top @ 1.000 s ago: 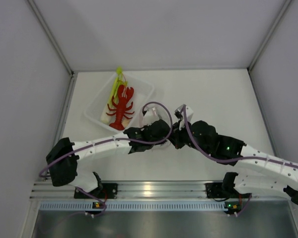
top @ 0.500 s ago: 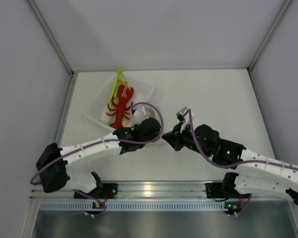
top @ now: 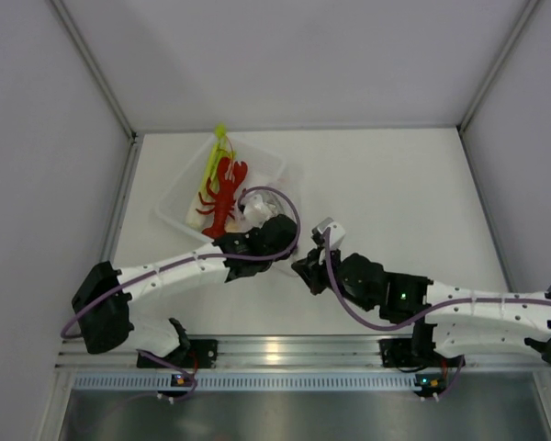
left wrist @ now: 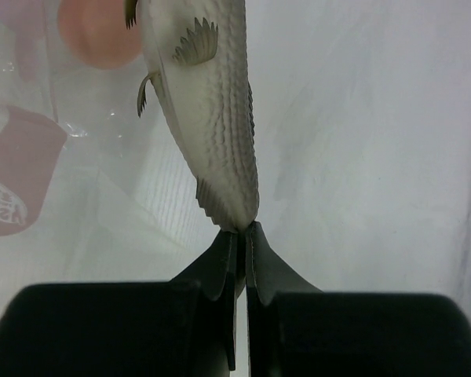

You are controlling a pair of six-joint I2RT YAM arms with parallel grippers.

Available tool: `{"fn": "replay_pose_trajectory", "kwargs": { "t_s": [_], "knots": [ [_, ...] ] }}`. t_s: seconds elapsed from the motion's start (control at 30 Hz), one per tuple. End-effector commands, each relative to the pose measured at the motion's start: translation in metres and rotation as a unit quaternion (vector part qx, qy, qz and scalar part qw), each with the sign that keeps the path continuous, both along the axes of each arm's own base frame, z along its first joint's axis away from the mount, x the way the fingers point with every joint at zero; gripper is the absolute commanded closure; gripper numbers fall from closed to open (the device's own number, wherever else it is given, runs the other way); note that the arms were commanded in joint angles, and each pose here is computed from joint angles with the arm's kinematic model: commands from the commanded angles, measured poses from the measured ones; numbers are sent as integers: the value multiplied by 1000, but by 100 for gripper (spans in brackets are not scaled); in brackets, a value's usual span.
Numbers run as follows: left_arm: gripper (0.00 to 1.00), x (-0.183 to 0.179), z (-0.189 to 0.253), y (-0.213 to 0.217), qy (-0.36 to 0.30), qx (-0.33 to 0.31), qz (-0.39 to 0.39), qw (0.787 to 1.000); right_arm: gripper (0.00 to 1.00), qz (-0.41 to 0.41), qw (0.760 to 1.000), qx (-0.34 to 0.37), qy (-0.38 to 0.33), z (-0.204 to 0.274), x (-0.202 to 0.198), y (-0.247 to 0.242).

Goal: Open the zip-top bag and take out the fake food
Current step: Pick up the fake fish from the zipper food storage bag.

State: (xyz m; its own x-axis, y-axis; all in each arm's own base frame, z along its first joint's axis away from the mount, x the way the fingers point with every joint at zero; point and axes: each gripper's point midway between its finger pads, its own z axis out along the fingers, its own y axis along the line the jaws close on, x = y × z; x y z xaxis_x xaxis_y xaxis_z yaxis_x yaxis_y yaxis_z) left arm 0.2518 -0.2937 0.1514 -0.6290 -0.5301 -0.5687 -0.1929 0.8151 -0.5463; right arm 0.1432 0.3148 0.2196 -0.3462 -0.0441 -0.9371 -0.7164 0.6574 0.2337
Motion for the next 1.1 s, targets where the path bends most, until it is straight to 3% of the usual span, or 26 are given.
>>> {"fn": "replay_pose_trajectory", "kwargs": {
  "t_s": [0.0,0.13,0.37,0.63,0.93,1.07],
  "knots": [
    [100,13,44,-9,-31,-67,14,997,100,-80,996,-25,-4,-21,14,-22],
    [100,0,44,4,-30,-73,3,997,100,-156,986,-48,-18,-21,32,-49],
    [100,-23,37,4,-24,-92,-55,994,100,-194,978,-66,-36,-6,48,-62],
    [100,-35,19,9,-17,-82,-80,993,100,-197,975,-85,-64,23,62,-62],
    [100,-57,22,-18,-29,-81,-194,977,100,-182,972,-127,-74,48,77,-51],
    [100,-67,25,-24,-35,-74,-228,970,100,-180,969,-162,-47,39,88,-50]
  ]
}}
